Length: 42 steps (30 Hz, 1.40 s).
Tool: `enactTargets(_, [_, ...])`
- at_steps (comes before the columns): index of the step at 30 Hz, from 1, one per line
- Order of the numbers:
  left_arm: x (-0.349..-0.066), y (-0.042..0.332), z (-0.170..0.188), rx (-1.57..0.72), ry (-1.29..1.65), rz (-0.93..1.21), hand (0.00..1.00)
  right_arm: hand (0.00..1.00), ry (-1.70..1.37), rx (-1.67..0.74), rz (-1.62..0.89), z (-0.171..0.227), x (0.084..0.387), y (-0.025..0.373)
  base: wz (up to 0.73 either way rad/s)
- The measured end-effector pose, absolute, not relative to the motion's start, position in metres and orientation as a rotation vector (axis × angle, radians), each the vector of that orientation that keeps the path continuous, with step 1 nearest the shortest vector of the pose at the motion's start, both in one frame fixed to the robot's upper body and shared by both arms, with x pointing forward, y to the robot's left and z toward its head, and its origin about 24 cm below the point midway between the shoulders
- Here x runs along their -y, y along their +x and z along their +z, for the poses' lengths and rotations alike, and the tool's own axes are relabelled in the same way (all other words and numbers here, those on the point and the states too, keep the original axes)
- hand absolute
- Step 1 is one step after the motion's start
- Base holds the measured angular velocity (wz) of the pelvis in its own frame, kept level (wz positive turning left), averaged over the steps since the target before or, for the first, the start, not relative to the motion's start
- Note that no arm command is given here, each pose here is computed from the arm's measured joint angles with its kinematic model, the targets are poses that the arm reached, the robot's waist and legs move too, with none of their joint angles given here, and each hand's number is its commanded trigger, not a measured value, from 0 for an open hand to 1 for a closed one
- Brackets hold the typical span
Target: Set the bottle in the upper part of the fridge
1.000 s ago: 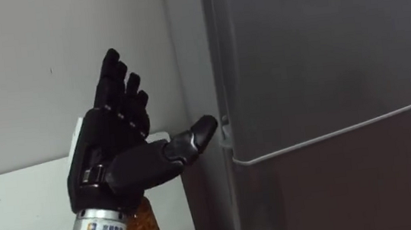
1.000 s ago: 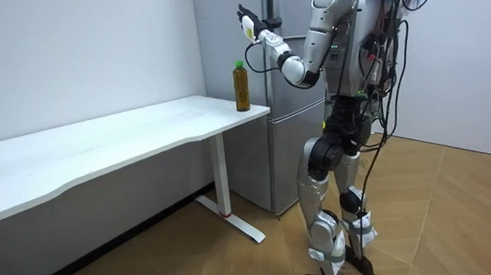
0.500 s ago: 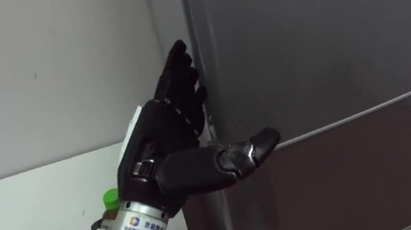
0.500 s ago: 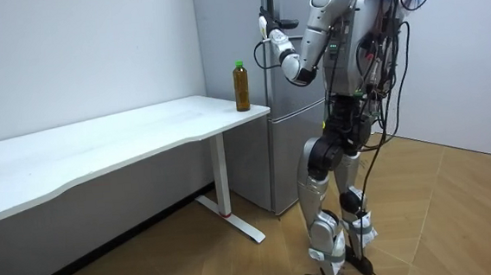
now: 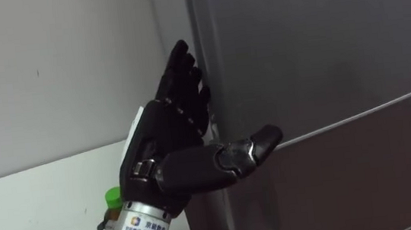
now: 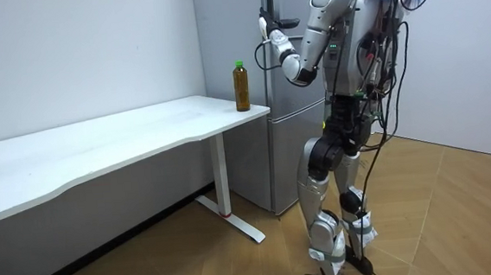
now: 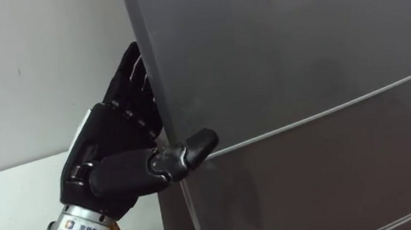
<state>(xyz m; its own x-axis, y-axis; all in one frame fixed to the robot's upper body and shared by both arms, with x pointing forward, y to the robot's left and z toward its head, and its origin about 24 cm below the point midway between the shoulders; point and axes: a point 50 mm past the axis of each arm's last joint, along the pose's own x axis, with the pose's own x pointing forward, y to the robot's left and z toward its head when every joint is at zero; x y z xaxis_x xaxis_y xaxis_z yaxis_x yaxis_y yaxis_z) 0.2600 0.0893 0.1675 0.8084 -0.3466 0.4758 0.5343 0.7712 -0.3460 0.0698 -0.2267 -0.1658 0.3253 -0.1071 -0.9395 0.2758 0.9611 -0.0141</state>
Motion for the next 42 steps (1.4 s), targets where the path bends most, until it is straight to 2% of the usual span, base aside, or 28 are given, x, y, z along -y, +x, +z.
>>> enactTargets(17, [-0.076,0.255,0.165,0.393,-0.461,-0.570,0.00,0.00,0.138,-1.220,-0.223,-0.165,0.228,0.073,0.00])
enactTargets(18, [-0.076,0.255,0.165,0.394,-0.461,-0.574,0.07,0.00,0.139,-1.220,-0.223,-0.165,0.228,0.073,0.00])
enactTargets(21, [-0.076,0.255,0.165,0.400,-0.440,-0.571,0.13,0.00,0.139,-1.220,-0.223,-0.165,0.228,0.073,0.00])
enactTargets(24, [-0.076,0.255,0.165,0.410,-0.404,-0.566,0.35,0.00,0.138,-1.218,-0.222,-0.165,0.228,0.073,0.00])
enactTargets(25, [-0.076,0.255,0.165,0.411,-0.402,-0.566,0.49,0.00,0.138,-1.218,-0.222,-0.165,0.228,0.073,0.00])
enactTargets(27, [-0.076,0.255,0.165,0.414,-0.392,-0.564,0.53,0.00,0.138,-1.214,-0.222,-0.165,0.228,0.073,0.07])
enactTargets(28, [-0.075,0.255,0.165,0.415,-0.392,-0.563,0.60,0.00,0.137,-1.212,-0.221,-0.165,0.228,0.074,0.05])
enactTargets(30, [-0.075,0.254,0.166,0.422,-0.392,-0.564,0.63,0.00,0.135,-1.210,-0.221,-0.165,0.228,0.074,0.00])
enactTargets(33, [-0.070,0.248,0.165,0.424,-0.400,-0.596,0.61,0.00,0.134,-1.208,-0.221,-0.165,0.228,0.074,0.03])
enactTargets(39, [-0.070,0.248,0.164,0.428,-0.384,-0.584,0.50,0.00,0.133,-1.204,-0.223,-0.165,0.228,0.073,0.00])
enactTargets(40, [-0.070,0.248,0.164,0.428,-0.384,-0.584,0.41,0.00,0.133,-1.203,-0.222,-0.165,0.228,0.074,0.00])
enactTargets(41, [-0.069,0.248,0.164,0.427,-0.388,-0.586,0.27,0.00,0.128,-1.204,-0.216,-0.165,0.228,0.074,0.00])
enactTargets(42, [-0.069,0.248,0.164,0.426,-0.392,-0.588,0.22,0.00,0.122,-1.206,-0.209,-0.165,0.227,0.074,0.00])
